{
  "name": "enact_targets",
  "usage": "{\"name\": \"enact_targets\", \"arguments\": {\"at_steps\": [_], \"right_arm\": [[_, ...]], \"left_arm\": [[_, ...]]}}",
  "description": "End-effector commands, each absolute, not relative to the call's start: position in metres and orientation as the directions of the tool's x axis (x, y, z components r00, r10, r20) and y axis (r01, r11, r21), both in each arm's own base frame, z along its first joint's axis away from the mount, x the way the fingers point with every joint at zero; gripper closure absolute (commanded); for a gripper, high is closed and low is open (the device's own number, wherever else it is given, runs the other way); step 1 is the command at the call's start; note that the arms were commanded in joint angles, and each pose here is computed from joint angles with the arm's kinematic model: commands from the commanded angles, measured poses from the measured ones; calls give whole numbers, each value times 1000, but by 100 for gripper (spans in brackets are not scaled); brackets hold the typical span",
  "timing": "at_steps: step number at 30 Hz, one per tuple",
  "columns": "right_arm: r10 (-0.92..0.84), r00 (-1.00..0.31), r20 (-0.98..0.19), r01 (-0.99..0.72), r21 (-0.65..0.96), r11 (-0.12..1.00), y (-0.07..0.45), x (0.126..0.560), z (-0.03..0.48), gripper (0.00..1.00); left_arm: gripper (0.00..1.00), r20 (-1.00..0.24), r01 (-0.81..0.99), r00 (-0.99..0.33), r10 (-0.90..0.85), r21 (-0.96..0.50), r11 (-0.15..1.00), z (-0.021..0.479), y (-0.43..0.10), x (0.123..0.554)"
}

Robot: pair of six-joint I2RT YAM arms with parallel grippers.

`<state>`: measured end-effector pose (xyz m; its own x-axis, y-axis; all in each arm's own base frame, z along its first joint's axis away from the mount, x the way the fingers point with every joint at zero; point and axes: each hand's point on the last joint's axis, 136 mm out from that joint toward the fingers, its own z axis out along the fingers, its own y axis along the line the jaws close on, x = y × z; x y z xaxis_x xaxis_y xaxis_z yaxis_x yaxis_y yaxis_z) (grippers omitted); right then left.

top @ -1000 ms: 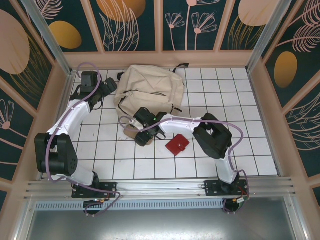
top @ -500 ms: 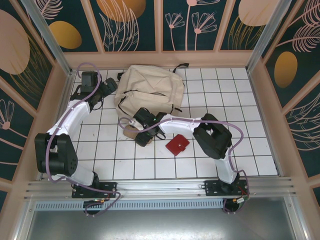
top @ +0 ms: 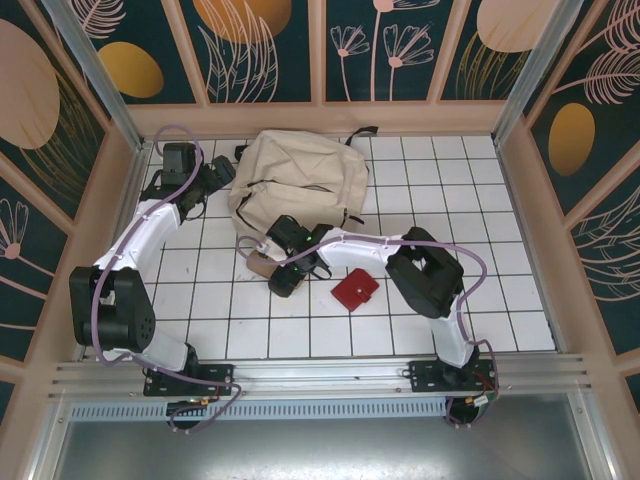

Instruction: Pack books, pencil case, and school supplies into a backpack

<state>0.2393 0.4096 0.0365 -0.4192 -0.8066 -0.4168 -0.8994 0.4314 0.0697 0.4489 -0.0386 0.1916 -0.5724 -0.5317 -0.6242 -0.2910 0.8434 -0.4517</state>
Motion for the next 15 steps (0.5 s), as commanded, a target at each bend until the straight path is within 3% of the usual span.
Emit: {"name": "enact_targets", "arguments": {"at_steps": [1, 15], "right_arm": [[-814, -397, -424, -909, 56, 414, 417, 240, 47, 20], [-847, -387, -365, -910, 0, 416, 412, 246, 22, 23]], "left_arm": [[2, -612, -298, -584, -533, -449, 842, 188, -37, 447], [2, -611, -287, -588, -530, -454, 843, 191, -39, 450]]}}
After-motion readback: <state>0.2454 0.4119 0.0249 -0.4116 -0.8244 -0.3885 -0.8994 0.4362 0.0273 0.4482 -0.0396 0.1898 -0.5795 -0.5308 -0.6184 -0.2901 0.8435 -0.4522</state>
